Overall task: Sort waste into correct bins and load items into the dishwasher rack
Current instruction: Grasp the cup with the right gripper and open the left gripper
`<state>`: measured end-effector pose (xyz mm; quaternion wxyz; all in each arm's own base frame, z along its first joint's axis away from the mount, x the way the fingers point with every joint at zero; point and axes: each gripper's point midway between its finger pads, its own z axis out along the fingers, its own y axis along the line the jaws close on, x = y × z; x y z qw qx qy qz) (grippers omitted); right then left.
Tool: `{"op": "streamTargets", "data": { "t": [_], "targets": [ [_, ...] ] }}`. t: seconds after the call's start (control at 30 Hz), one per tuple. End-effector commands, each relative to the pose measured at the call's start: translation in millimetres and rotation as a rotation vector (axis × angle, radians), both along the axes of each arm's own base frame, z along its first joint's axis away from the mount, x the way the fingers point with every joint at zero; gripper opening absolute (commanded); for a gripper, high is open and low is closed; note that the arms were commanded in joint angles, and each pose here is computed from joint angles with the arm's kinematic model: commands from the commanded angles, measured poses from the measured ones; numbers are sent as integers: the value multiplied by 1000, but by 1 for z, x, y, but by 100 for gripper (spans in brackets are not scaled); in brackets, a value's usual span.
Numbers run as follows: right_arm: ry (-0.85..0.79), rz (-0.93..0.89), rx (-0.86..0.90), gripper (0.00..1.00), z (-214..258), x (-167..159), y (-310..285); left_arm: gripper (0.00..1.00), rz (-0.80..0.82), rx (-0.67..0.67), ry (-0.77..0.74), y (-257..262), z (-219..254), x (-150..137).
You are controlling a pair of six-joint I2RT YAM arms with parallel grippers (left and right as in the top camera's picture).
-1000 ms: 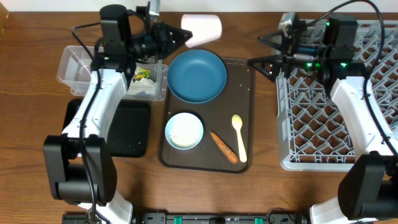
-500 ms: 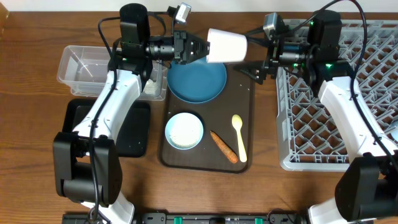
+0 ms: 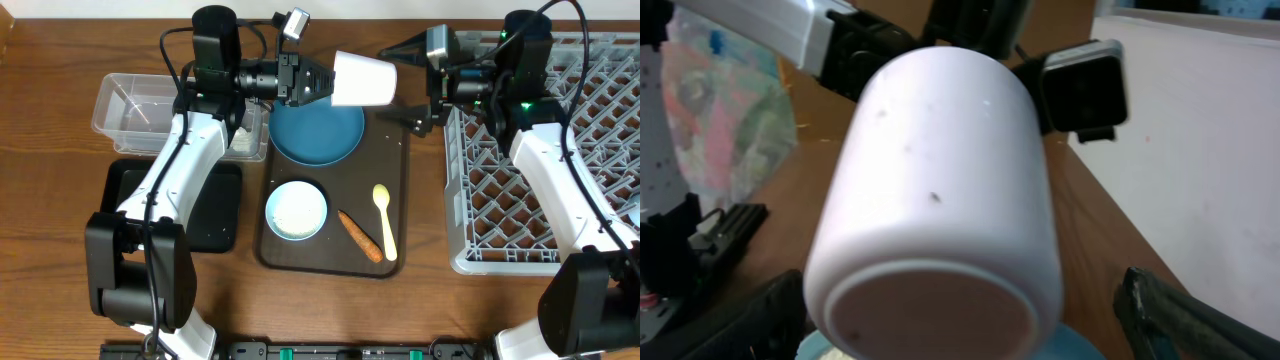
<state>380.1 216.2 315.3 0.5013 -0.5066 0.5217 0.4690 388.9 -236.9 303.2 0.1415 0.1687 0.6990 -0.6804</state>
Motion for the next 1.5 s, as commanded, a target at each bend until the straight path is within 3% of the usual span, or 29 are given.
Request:
{"op": "streamTargets", "data": {
  "t": [0.0, 0.87, 1.0, 1.17, 1.3, 1.47],
  "targets": [
    [-33, 54, 13, 97, 6, -8, 9, 6, -2, -4, -31, 0, 4, 1],
    [-93, 84, 37, 68, 21, -11, 13, 6, -2, -4, -31, 0, 4, 1],
    [-94, 88, 37, 59, 21, -12, 15, 6, -2, -4, -31, 0, 4, 1],
    [-93, 89, 37, 57, 21, -12, 15, 7, -2, -3, -31, 0, 4, 1],
    [-91, 89, 37, 53, 21, -12, 15, 27, -2, -4, -31, 0, 4, 1],
    [-14, 23, 22, 48, 16, -1, 10, 38, 4, -4, -84, 3, 2, 3]
  ]
}}
